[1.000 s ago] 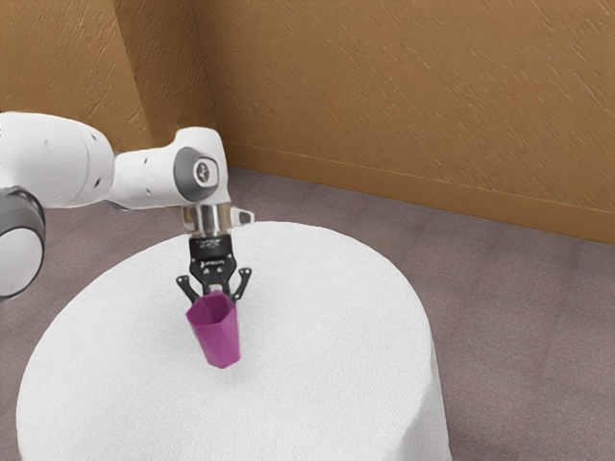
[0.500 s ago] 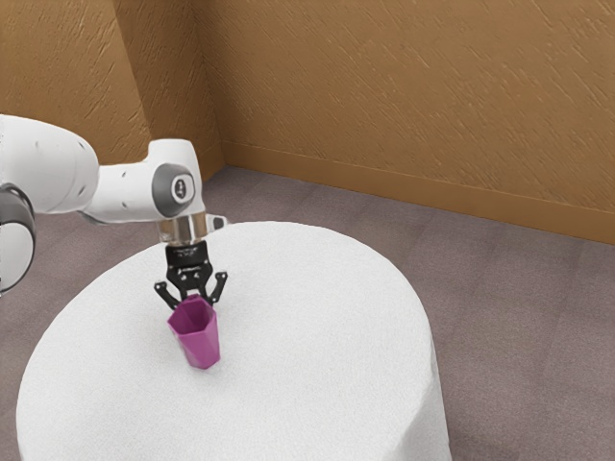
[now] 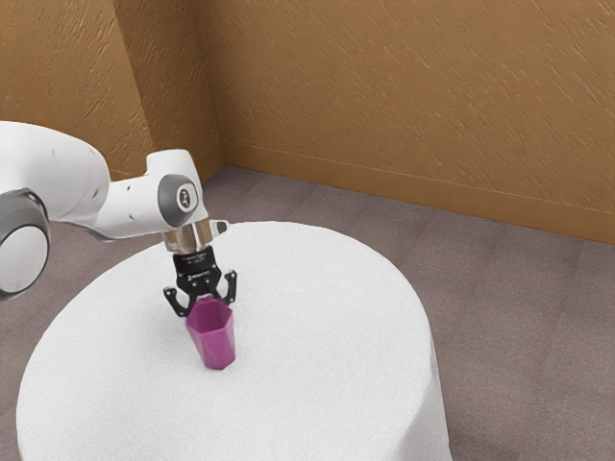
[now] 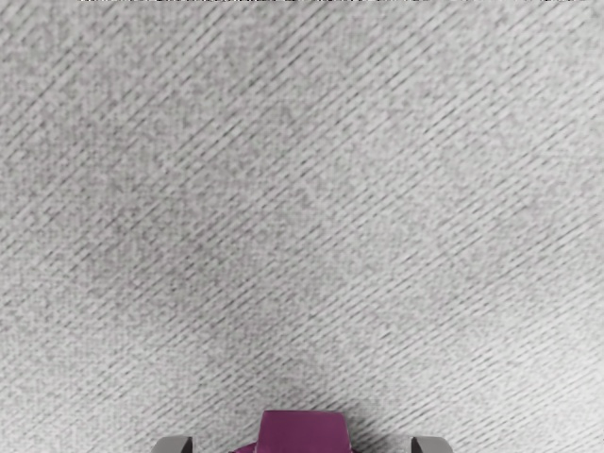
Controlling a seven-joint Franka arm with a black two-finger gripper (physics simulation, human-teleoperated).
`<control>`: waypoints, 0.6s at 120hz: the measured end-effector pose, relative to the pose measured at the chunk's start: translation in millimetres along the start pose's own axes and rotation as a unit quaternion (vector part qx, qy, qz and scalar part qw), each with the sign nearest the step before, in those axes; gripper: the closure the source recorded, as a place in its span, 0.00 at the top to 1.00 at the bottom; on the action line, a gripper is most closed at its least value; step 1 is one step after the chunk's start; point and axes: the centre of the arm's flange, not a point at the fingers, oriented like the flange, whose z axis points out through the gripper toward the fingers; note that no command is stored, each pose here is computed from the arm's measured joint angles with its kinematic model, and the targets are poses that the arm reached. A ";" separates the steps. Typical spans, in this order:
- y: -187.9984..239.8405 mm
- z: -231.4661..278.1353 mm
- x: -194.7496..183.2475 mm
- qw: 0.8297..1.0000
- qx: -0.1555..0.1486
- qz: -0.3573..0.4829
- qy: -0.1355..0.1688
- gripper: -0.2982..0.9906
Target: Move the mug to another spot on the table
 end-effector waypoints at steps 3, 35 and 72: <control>0.1 -0.1 0.1 1.000 -0.001 0.000 0.000 0.46; 3.3 -7.8 -1.4 1.000 -0.009 0.003 0.007 0.55; 2.7 -67.9 10.1 0.998 -0.035 0.006 0.057 0.58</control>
